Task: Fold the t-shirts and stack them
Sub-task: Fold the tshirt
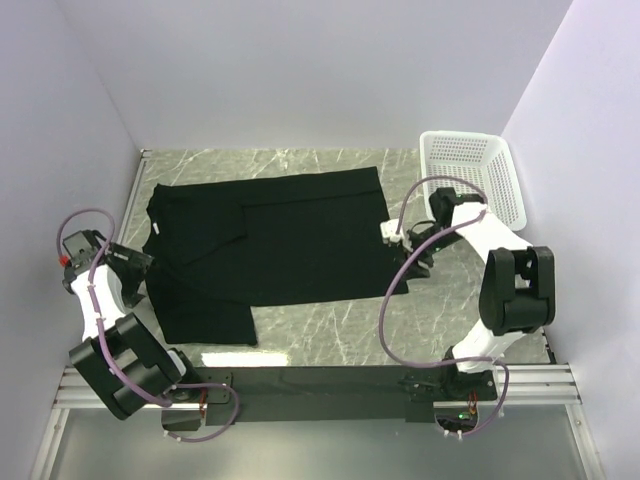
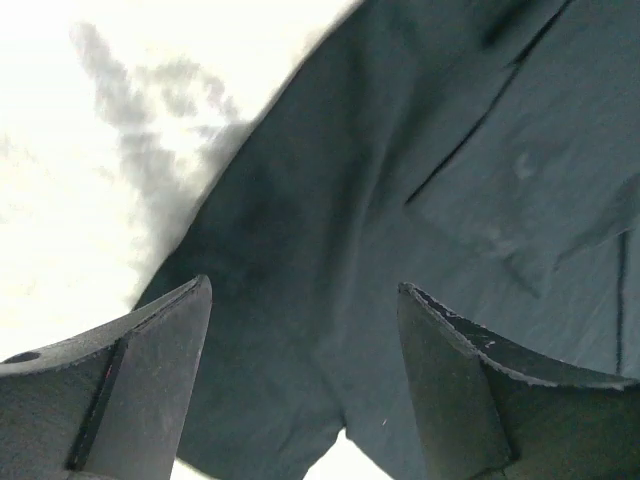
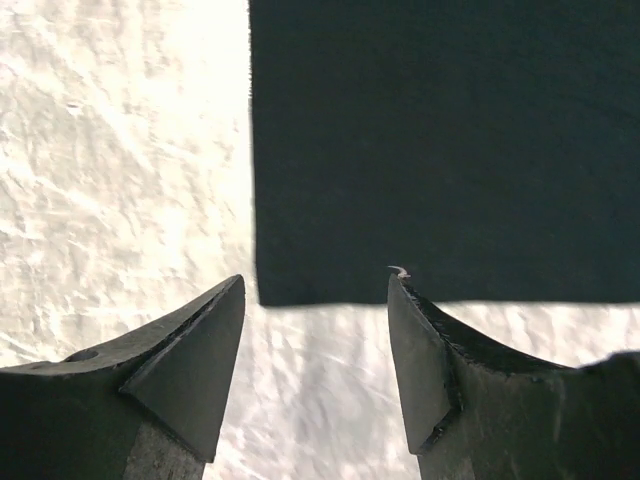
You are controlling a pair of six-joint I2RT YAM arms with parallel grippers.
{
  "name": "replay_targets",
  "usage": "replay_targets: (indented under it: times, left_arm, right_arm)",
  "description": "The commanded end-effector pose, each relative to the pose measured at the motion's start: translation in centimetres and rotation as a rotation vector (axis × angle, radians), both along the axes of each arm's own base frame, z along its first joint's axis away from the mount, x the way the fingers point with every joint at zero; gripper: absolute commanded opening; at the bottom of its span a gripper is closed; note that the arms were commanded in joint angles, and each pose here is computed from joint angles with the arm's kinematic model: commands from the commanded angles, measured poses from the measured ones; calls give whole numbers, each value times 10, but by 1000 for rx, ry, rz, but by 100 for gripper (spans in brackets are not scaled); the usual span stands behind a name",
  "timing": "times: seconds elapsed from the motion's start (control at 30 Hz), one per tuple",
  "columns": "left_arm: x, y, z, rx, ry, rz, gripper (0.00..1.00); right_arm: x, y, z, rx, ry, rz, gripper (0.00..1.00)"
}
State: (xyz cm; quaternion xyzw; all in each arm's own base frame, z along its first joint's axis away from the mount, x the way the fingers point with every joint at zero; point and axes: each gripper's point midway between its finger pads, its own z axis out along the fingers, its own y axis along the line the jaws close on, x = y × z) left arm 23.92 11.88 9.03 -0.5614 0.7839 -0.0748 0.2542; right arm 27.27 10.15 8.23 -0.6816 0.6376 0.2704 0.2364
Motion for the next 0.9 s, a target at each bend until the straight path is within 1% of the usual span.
replay_targets:
  times: [0.0, 0.03, 0.07, 0.1, 0.13, 0.27, 0.37, 0.43, 0.57, 0.67, 0.73, 0.77, 0.83, 0.87]
  left_arm:
    - [-18, -18, -3, -68, 47, 2, 80]
    - [-22, -20, -6, -73, 68, -5, 80]
    - [-31, -23, -12, -85, 114, -12, 79]
    - [-34, -25, -13, -92, 128, -17, 79]
    - [-38, -26, -18, -102, 160, -22, 77]
    - [-52, -27, -28, -130, 263, -27, 65]
    - [-62, -19, -32, -104, 347, -12, 64]
    - [-62, -18, -37, -117, 370, -22, 63]
    - [-52, -23, -56, -186, 374, -38, 51]
    - [-46, -25, -70, -188, 391, -65, 50]
    - [-45, -27, -76, -198, 403, -76, 47]
    - [-42, -26, -78, -195, 391, -74, 43]
    - [-38, -26, -80, -205, 380, -75, 37]
    - [-36, -26, -81, -206, 377, -76, 32]
  right_arm:
    - [6, 13, 11, 0, -122, 9, 66]
    - [6, 14, 10, -3, -113, -20, 66]
    - [6, 16, 9, -2, -120, -27, 66]
    - [7, 17, 8, -1, -123, -25, 66]
    - [5, 17, 6, -2, -113, -29, 66]
    - [6, 22, 6, 20, -101, -51, 66]
    - [11, 23, 6, 24, -98, -74, 66]
    - [14, 23, 5, 20, -92, -91, 66]
    - [16, 23, 1, 20, -82, -95, 66]
    - [18, 23, 0, 13, -80, -94, 65]
    - [19, 21, 0, 9, -81, -96, 65]
    - [19, 21, 0, 7, -81, -98, 65]
    - [19, 21, -1, 4, -74, -101, 65]
    - [19, 22, -1, 5, -71, -103, 65]
